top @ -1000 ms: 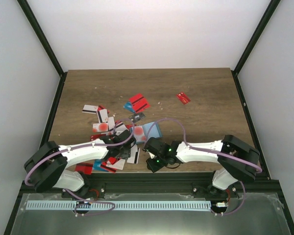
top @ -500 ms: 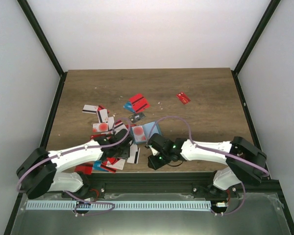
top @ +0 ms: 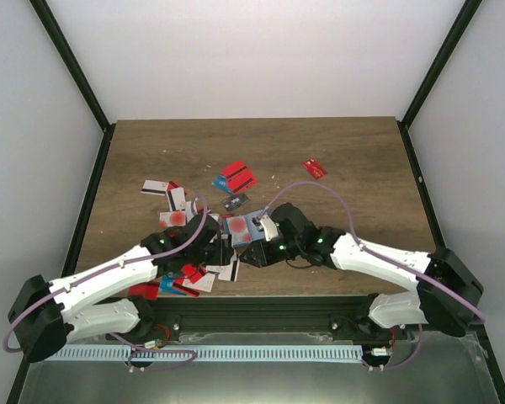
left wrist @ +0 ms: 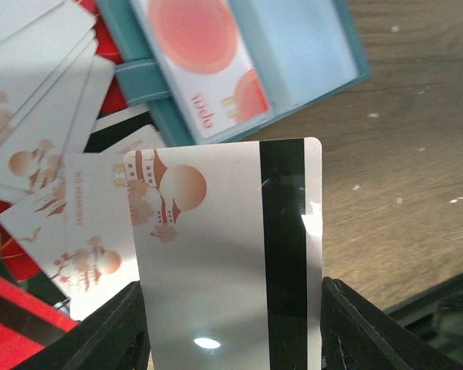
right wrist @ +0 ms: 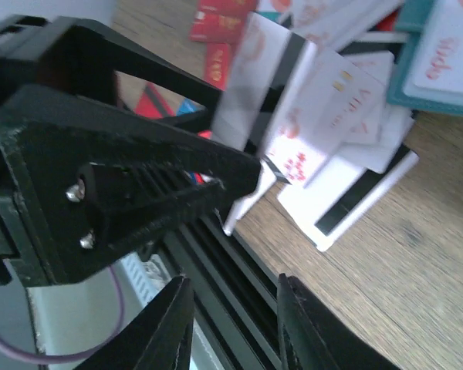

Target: Put the credit cards into the card holder

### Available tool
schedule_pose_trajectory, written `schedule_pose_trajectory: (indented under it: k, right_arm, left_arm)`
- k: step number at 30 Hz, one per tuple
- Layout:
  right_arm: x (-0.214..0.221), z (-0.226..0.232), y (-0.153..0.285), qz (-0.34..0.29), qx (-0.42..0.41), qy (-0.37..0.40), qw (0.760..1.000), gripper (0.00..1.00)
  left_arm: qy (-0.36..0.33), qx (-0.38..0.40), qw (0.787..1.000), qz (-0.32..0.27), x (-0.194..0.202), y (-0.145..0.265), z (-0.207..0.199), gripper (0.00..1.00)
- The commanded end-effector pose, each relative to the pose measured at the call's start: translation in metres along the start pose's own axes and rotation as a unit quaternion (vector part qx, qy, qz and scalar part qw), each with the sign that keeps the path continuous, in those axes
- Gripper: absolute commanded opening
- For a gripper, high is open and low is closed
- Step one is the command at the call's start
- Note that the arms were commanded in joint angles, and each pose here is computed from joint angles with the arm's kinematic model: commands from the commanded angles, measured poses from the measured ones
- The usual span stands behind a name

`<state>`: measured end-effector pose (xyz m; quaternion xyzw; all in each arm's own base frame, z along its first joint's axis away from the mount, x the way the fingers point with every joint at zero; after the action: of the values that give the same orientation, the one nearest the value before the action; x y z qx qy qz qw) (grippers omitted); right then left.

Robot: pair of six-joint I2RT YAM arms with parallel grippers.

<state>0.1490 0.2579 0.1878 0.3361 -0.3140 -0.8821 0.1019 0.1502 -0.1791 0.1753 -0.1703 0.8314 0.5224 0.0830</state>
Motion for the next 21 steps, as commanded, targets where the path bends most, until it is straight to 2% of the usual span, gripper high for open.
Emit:
schedule_pose_trajectory:
  k: [1, 8, 13, 21]
  right_arm:
    - [-0.012, 0.013, 0.009, -0.044, -0.082, 0.013, 0.996, 0.33]
    - [-0.019, 0.004, 0.028, -0.105, -0.065, -0.021, 0.992, 0.35]
    - [-0.025, -0.004, 0.057, -0.161, -0.053, -0.039, 0.985, 0.41]
    - [-0.032, -0.008, 0.053, -0.144, -0.051, -0.054, 0.987, 0.43]
  left_arm:
    - [-0.001, 0.069, 0.998, -0.003, -0.003, 0.009, -0.015, 0.57]
    - [-0.021, 0.137, 0.99, -0.006, -0.006, 0.015, -0.029, 0.54]
    - [-0.062, 0.19, 0.98, -0.009, -0.003, 0.018, -0.036, 0.52]
    - [-0.107, 0.245, 0.964, -0.008, -0.005, 0.023, -0.051, 0.5]
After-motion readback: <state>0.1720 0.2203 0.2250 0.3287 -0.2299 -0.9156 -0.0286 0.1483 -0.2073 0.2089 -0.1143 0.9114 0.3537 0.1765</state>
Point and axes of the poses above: each gripper's point midway between its finger pads, its own y axis back along the fingers, its own z axis along the line the jaws close on, x = y × z, the point moved 9 cm from there along y, back along the fingers, and after that the axes turned 13 degrees about y, right-handed, at the moved point
